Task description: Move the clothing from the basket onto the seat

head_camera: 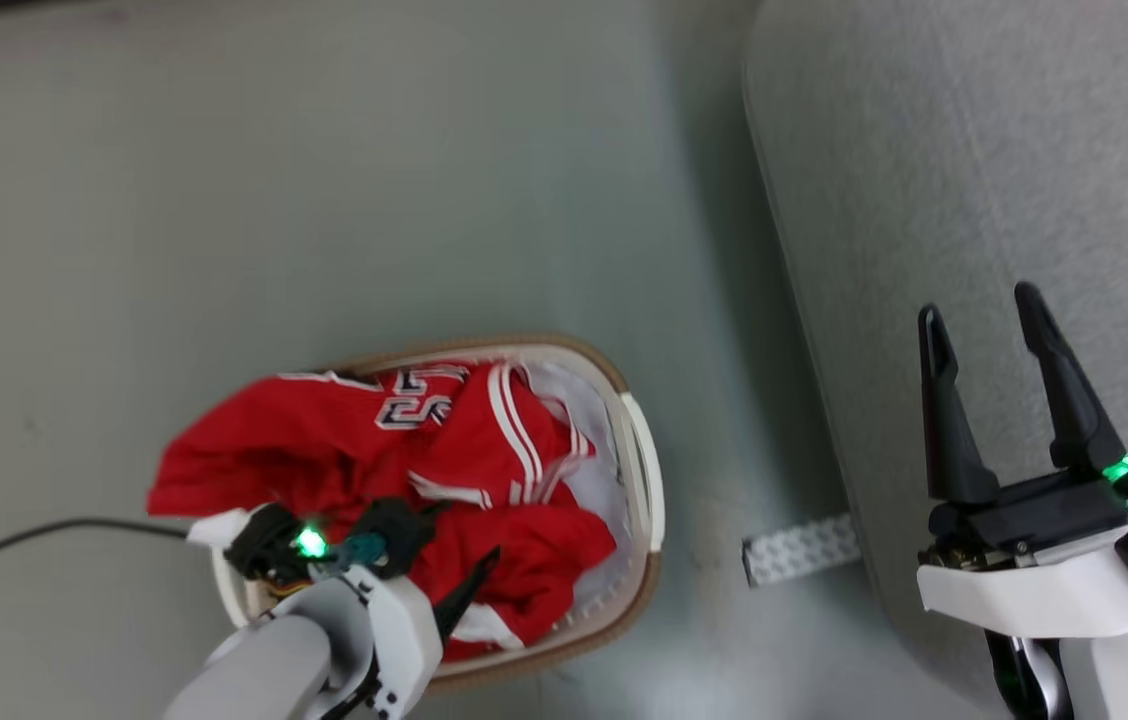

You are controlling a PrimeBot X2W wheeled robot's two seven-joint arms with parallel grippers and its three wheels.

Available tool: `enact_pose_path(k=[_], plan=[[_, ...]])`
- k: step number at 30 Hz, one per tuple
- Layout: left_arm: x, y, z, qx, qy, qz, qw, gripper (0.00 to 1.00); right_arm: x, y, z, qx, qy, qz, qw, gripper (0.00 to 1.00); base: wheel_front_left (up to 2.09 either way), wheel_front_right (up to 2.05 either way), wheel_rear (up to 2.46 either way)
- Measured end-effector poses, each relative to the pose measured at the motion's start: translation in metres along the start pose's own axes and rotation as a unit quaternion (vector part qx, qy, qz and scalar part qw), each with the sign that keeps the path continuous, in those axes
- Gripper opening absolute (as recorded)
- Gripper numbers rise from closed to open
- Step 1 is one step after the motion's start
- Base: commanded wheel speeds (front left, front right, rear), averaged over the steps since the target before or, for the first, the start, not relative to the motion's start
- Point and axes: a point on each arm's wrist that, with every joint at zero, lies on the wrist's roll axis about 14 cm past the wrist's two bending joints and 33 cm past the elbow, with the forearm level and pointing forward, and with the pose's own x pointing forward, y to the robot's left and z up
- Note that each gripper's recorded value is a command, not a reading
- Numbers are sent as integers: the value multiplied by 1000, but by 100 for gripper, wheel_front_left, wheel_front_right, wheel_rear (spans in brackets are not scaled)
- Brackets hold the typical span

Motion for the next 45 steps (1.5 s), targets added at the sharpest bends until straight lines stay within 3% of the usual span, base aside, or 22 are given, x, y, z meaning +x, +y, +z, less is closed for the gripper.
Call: enact_pose_path(k=[5,12,23,24,25,26,30,37,45], plan=[[31,-13,-30,-22,32,-45,998,100,9,-7,-25,-4,22,-4,1000,100,0,0,0],[55,-4,-75,-23,83,-70,994,100,17,-9,-58,-7,51,-2,999,100,0,0,0],[86,4,-105,-3,95,-95,991,100,8,-17,-101,-14,103,-10,995,100,0,0,0],[87,2,-109,0,99,-99,990,91,7,-17,-102,-14,105,-11,994,100,0,0,0],[88,0,-110,6,99,-102,990,33,5,-17,-104,-15,108,-11,994,100,0,0,0],[88,-2,-110,7,98,-103,990,0,4,-17,-105,-15,110,-12,994,100,0,0,0],[90,-9,-103,2,86,-104,991,0,4,-15,-107,-16,112,-8,994,100,0,0,0],[79,0,-50,-65,16,-64,996,0,14,-4,-92,-8,89,5,996,100,0,0,0],[15,-17,-7,-107,-43,-42,992,0,17,8,-57,8,53,14,998,100,0,0,0]])
